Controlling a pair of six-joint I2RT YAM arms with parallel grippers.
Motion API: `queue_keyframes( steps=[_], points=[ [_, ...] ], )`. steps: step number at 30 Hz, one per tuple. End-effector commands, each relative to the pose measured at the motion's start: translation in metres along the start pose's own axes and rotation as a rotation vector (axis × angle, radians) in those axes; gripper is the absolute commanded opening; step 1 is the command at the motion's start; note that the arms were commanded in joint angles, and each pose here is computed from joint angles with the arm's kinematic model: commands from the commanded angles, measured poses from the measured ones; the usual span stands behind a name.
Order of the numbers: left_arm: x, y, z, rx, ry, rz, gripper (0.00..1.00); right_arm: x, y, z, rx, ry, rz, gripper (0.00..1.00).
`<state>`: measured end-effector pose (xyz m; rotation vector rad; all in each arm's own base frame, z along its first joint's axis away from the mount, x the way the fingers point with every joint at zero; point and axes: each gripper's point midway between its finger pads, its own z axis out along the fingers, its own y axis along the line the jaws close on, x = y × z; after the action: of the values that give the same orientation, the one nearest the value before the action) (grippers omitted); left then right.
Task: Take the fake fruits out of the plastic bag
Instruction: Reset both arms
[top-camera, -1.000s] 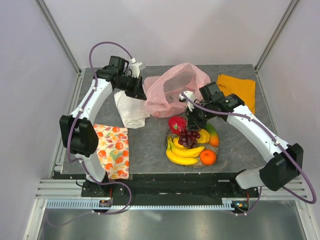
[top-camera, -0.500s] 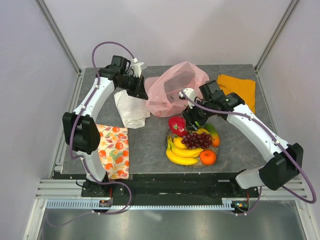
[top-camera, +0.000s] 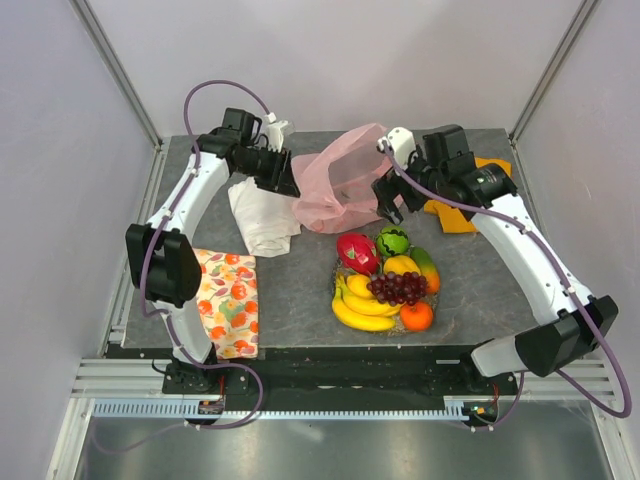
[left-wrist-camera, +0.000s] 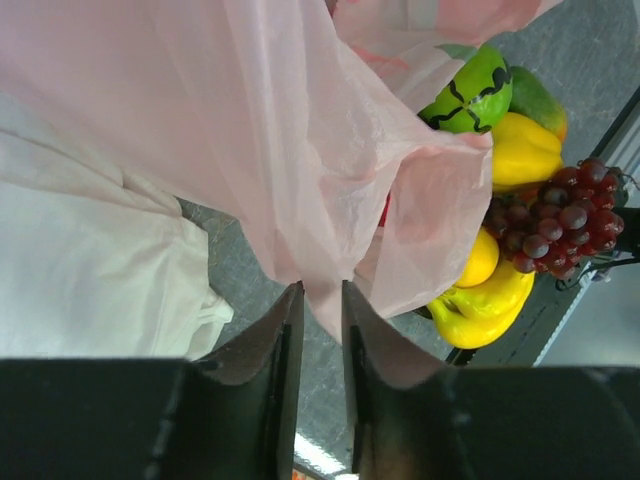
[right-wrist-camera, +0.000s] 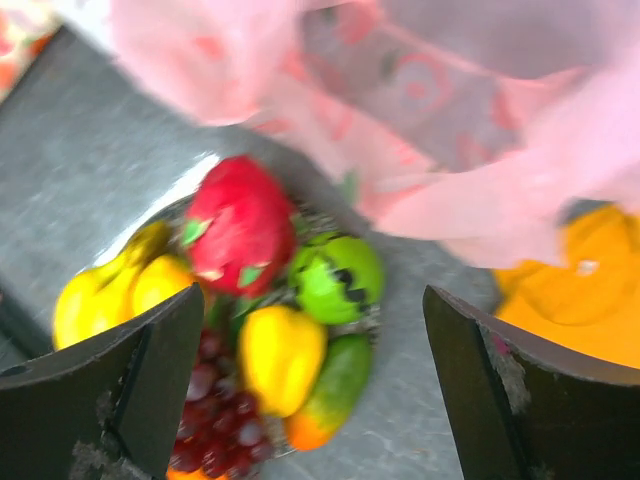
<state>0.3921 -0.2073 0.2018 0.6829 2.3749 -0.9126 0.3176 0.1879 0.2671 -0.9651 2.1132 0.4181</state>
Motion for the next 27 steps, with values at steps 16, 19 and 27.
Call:
queue_keyframes(
  steps=[16, 19, 27],
  points=[
    [-0.036, -0.009, -0.108, -0.331, -0.155, 0.343, 0.99, 0.034, -0.19, -0.081, 1.244, -0.044, 0.313, 0.98],
    [-0.012, -0.005, -0.115, -0.348, -0.129, 0.323, 0.99, 0.044, -0.184, -0.092, 1.24, -0.045, 0.326, 0.98],
    [0.05, 0.01, -0.129, -0.376, -0.21, 0.053, 0.99, 0.122, -0.139, -0.109, 1.19, 0.093, 0.401, 0.98]
  ],
)
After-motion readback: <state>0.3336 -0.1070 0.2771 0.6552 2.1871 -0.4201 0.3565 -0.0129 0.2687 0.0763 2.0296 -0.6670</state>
